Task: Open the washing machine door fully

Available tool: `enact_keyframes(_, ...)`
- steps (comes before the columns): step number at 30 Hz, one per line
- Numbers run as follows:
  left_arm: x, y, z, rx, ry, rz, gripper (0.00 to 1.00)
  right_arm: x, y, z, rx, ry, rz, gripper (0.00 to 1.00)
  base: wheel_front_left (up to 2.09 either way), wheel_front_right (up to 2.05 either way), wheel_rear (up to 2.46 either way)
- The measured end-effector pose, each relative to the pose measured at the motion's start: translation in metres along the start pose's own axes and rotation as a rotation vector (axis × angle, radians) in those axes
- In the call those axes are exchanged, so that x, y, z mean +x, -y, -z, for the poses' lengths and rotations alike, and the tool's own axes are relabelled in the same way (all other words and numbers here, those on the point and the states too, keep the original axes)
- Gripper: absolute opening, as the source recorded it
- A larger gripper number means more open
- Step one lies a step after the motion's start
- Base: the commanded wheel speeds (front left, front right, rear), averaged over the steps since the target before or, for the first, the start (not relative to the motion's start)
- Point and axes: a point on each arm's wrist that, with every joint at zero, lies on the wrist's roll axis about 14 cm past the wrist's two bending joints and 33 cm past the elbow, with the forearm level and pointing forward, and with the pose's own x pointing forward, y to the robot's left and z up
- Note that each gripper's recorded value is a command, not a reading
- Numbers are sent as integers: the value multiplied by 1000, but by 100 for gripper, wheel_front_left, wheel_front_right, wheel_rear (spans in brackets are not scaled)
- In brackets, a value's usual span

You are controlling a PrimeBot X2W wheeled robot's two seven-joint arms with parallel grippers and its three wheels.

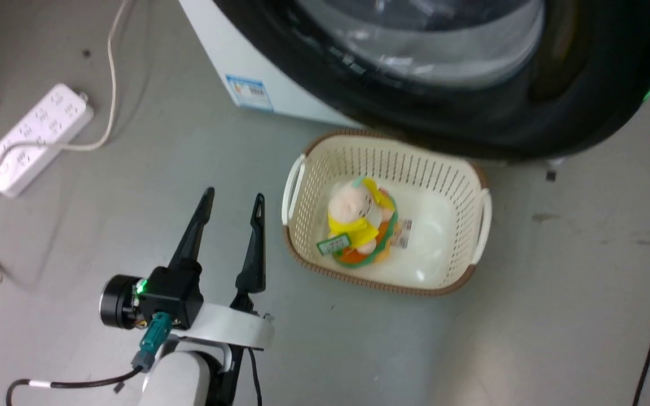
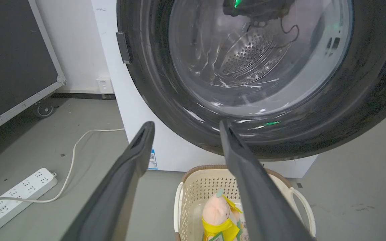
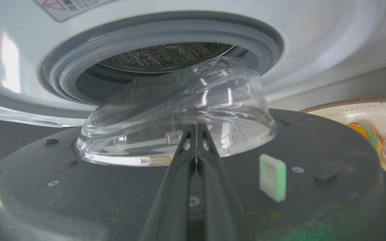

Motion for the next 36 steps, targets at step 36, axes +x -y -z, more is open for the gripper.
enact_keyframes(36,-103,6,-21,-73,33,12,100,-82,11,282,-38,-589,-200,0,0,0,0)
